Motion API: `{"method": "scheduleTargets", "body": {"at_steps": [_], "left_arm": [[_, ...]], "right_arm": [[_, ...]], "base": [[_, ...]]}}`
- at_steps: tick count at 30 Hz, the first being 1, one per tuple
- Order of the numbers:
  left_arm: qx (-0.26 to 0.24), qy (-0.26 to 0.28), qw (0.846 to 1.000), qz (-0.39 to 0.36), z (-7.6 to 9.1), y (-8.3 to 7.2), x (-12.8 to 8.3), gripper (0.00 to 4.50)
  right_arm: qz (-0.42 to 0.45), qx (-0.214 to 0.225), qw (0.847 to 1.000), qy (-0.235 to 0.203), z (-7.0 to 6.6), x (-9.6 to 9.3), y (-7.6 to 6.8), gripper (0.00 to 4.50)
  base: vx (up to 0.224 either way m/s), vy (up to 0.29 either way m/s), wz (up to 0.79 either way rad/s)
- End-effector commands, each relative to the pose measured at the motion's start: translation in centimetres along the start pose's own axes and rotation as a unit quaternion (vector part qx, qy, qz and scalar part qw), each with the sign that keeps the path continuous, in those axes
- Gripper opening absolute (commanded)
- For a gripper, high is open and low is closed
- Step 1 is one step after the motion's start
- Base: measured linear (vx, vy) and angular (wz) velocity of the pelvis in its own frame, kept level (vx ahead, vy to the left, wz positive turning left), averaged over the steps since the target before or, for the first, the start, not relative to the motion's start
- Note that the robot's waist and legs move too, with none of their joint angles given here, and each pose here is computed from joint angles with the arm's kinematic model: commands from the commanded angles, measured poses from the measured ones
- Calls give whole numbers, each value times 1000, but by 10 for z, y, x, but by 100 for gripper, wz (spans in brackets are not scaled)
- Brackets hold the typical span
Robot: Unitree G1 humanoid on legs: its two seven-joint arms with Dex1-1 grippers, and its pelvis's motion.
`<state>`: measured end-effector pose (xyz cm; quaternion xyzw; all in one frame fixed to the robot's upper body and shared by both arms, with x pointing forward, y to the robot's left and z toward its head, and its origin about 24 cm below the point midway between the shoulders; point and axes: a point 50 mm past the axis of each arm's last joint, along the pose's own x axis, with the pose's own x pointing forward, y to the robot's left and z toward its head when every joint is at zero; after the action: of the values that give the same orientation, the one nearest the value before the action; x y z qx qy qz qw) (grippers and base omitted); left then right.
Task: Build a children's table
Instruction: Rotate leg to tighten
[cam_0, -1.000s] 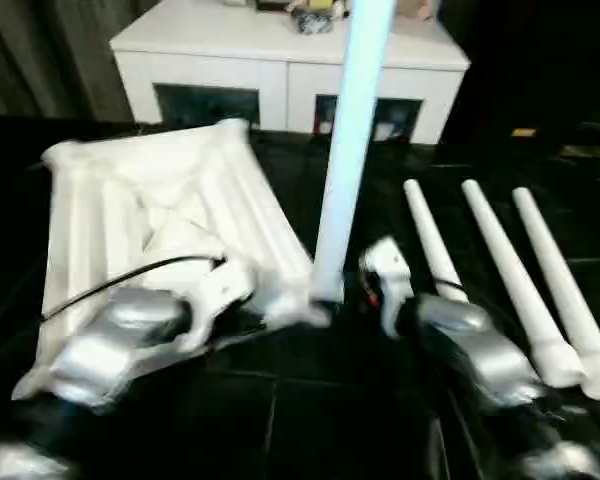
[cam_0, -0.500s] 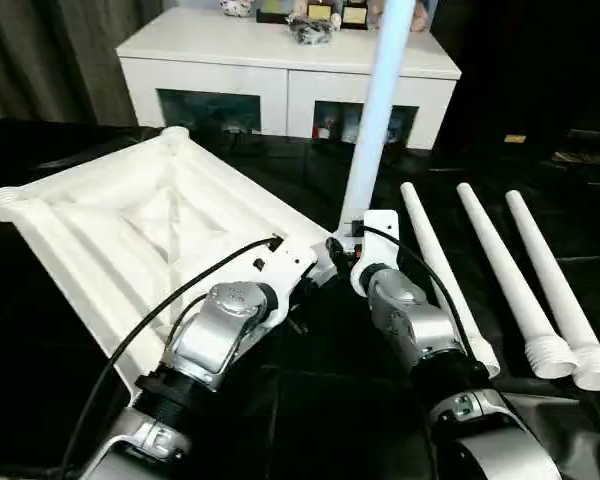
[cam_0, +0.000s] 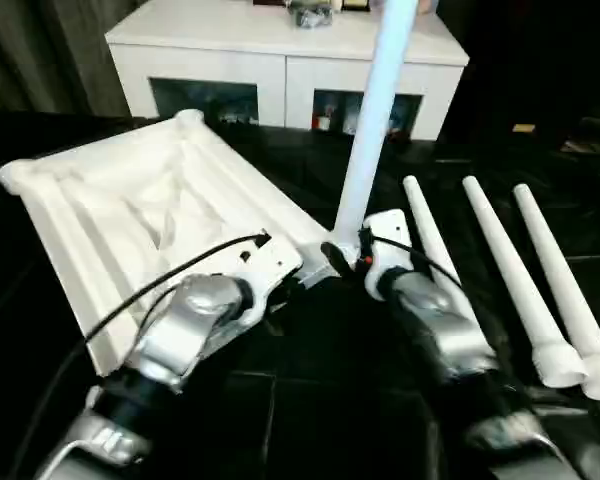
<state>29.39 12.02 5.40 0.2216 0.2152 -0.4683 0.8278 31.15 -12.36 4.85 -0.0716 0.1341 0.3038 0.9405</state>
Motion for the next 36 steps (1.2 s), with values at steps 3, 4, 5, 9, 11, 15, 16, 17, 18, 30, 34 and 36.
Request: {"method": "scheduleTargets", "body": {"at_steps": [3, 4, 5, 9, 11, 15, 16, 17, 18, 30, 34, 36], "left_arm": [[13, 44, 992, -119, -24, -17, -13, 0], [8, 49, 989, -141, -25, -18, -19, 0], [7, 49, 988, -144, -25, -18, -20, 0], [8, 55, 986, -160, -26, -15, -28, 0], [8, 55, 985, -163, -26, -14, -30, 0], [9, 55, 985, -166, -27, -14, -31, 0], [8, 56, 984, -167, -27, -14, -31, 0], [7, 57, 984, -168, -28, -14, -32, 0], [7, 57, 984, -168, -28, -14, -32, 0], [3, 63, 983, -172, -31, -15, -35, 0], [1, 65, 982, -176, -32, -16, -36, 0], [0, 67, 981, -184, -34, -18, -39, 0]], "right_arm": [[136, -42, 990, 1, 4, -30, 9, 442], [175, -47, 984, 8, 3, -40, 10, 442], [180, -47, 983, 9, 2, -41, 10, 442], [212, -56, 975, 20, 2, -50, 9, 442], [211, -52, 976, 20, 3, -49, 9, 442], [212, -50, 976, 21, 3, -47, 9, 442], [208, -53, 976, 28, 1, -43, 10, 442], [201, -52, 978, 32, -1, -39, 9, 417], [200, -49, 978, 32, -1, -38, 9, 409], [219, -33, 975, 33, -3, -34, 12, 317], [224, -27, 974, 36, -6, -35, 13, 288], [211, -25, 976, 42, -9, -34, 12, 273]], "base": [[0, 0, 0], [0, 0, 0], [0, 0, 0], [0, 0, 0], [0, 0, 0], [0, 0, 0], [0, 0, 0], [0, 0, 0], [0, 0, 0], [0, 0, 0], [0, 0, 0], [0, 0, 0]]}}
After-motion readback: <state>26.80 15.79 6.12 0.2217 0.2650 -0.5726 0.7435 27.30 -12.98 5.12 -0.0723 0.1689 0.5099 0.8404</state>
